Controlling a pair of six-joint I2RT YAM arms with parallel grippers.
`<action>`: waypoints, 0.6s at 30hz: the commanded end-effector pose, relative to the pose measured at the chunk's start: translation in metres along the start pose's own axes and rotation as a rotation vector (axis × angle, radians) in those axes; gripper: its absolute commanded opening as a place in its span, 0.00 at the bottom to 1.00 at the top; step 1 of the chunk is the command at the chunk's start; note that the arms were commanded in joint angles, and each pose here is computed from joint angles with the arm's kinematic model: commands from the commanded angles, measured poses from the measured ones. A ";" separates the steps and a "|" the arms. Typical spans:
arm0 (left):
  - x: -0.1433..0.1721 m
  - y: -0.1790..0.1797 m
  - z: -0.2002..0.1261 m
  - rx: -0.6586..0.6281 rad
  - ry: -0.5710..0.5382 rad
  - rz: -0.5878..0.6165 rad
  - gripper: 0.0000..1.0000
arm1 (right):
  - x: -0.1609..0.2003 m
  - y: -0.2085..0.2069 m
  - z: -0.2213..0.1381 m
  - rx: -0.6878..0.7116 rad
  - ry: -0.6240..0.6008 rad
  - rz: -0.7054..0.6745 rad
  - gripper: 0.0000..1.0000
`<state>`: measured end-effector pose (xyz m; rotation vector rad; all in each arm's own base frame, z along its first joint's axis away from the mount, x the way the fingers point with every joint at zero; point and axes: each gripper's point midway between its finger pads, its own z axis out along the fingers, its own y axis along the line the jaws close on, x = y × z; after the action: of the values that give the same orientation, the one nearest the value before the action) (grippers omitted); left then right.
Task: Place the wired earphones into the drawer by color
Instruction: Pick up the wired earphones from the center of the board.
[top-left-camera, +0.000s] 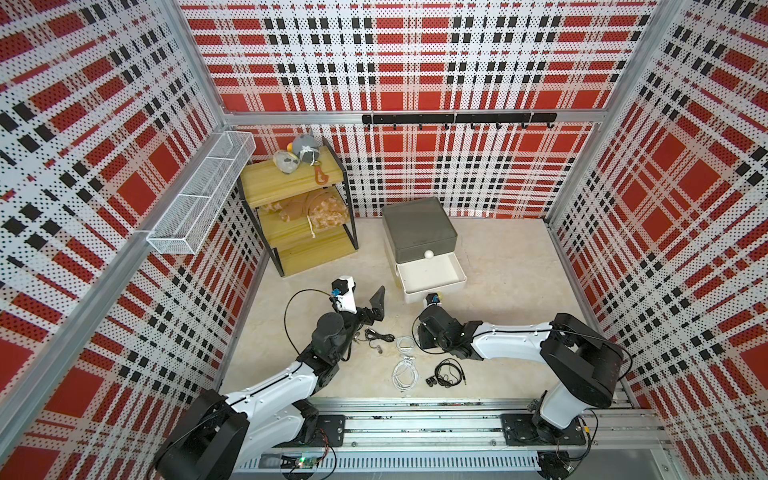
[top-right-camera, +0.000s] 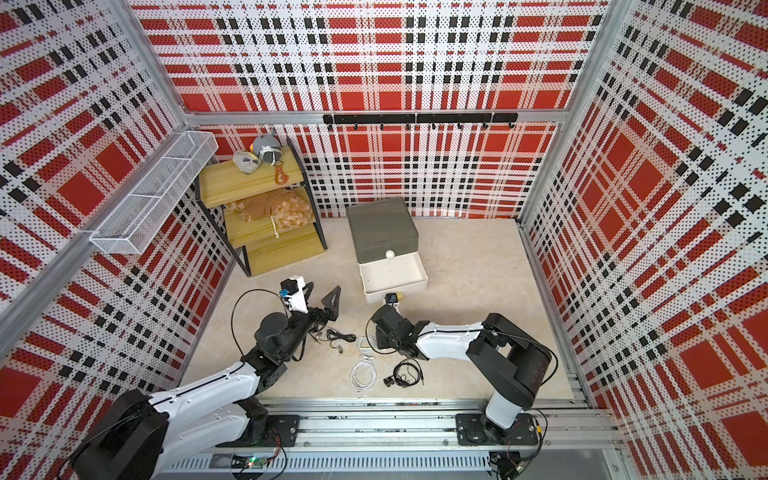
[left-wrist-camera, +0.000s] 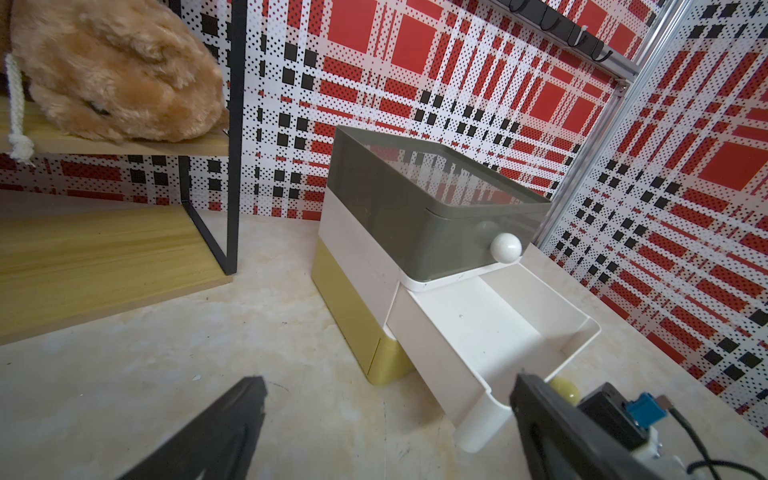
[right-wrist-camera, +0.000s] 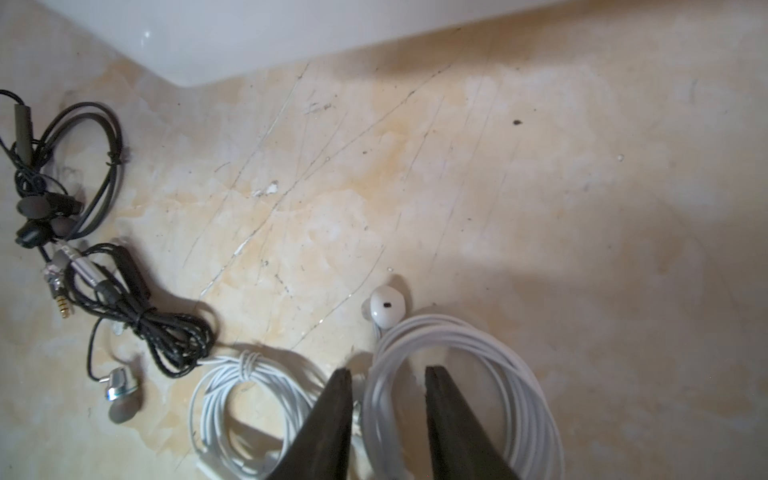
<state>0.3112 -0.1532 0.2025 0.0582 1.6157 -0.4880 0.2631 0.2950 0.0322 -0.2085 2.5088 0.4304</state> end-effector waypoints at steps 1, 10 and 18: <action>-0.003 0.002 -0.001 -0.004 -0.015 -0.003 0.99 | -0.001 -0.002 0.002 0.035 -0.002 0.012 0.33; -0.003 0.003 -0.001 -0.008 -0.015 -0.002 0.99 | 0.006 -0.004 0.008 0.049 0.023 0.024 0.24; -0.003 0.003 -0.002 -0.006 -0.017 -0.004 0.99 | 0.005 -0.008 0.001 0.055 0.011 0.024 0.11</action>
<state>0.3111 -0.1532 0.2024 0.0583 1.6162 -0.4885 0.2644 0.2931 0.0255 -0.1685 2.5321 0.3986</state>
